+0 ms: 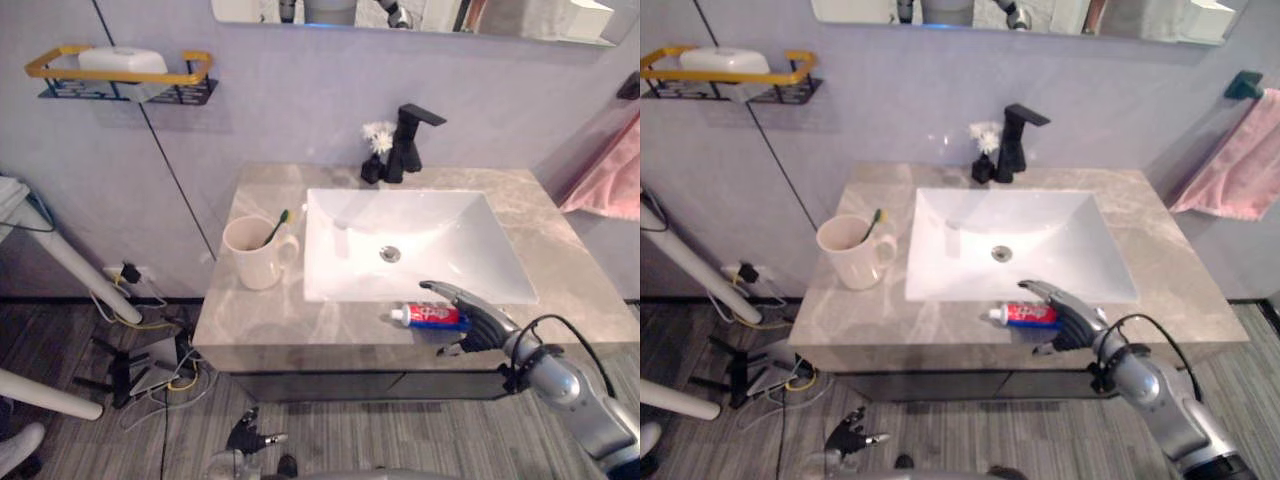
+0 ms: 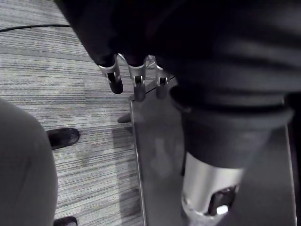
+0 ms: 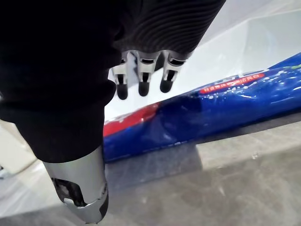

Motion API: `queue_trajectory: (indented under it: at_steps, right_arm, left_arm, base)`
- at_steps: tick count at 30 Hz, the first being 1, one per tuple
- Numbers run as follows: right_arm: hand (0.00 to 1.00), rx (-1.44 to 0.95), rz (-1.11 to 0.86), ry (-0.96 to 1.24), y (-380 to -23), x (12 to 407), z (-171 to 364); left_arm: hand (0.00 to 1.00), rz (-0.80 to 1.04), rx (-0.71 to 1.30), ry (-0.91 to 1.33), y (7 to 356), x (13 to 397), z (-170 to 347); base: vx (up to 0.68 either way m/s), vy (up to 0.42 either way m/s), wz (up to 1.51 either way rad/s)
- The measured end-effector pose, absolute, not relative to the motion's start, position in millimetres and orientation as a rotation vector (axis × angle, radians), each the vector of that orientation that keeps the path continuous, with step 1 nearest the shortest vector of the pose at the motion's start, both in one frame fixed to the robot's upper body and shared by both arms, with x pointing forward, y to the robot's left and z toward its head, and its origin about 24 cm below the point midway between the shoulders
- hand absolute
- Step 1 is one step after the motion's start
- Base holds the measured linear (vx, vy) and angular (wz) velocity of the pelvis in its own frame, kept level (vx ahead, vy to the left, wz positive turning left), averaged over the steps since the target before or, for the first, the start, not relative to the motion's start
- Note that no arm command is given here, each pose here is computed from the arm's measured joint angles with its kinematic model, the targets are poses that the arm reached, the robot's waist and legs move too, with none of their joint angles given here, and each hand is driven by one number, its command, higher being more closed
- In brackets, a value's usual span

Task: Organize washtable

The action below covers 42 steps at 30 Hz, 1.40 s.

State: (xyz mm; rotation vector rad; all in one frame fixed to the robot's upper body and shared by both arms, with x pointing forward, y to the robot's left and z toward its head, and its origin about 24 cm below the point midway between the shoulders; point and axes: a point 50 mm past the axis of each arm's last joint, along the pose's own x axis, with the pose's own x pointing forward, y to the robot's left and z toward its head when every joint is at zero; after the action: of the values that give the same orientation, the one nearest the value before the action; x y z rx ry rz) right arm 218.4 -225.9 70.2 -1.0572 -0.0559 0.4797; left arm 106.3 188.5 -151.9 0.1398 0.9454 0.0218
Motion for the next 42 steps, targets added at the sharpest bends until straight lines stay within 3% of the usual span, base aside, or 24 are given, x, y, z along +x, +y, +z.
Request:
queue_trajectory:
  at_steps: [2,3,29,42]
  right_arm:
    - [0.00,-1.079,0.468,-0.063,-226,220,71]
    - [1.00,-1.093,0.453,-0.076,-226,223,73]
    - [1.00,-1.088,0.395,-0.111,-224,233,80]
    - [1.00,-0.913,0.200,-0.253,-211,233,91]
  left_arm:
    - [0.00,0.023,0.141,0.940,189,108,-151]
    - [0.00,0.023,0.143,0.936,190,110,-151]
    - [0.00,0.055,0.130,0.908,197,119,-147]
    - [0.00,0.094,0.101,0.912,197,118,-147]
  base:
    - [0.01,-0.011,0.03]
    - [0.00,0.000,0.00]
    - [-0.01,-0.010,0.03]
    - [-0.03,-0.012,0.02]
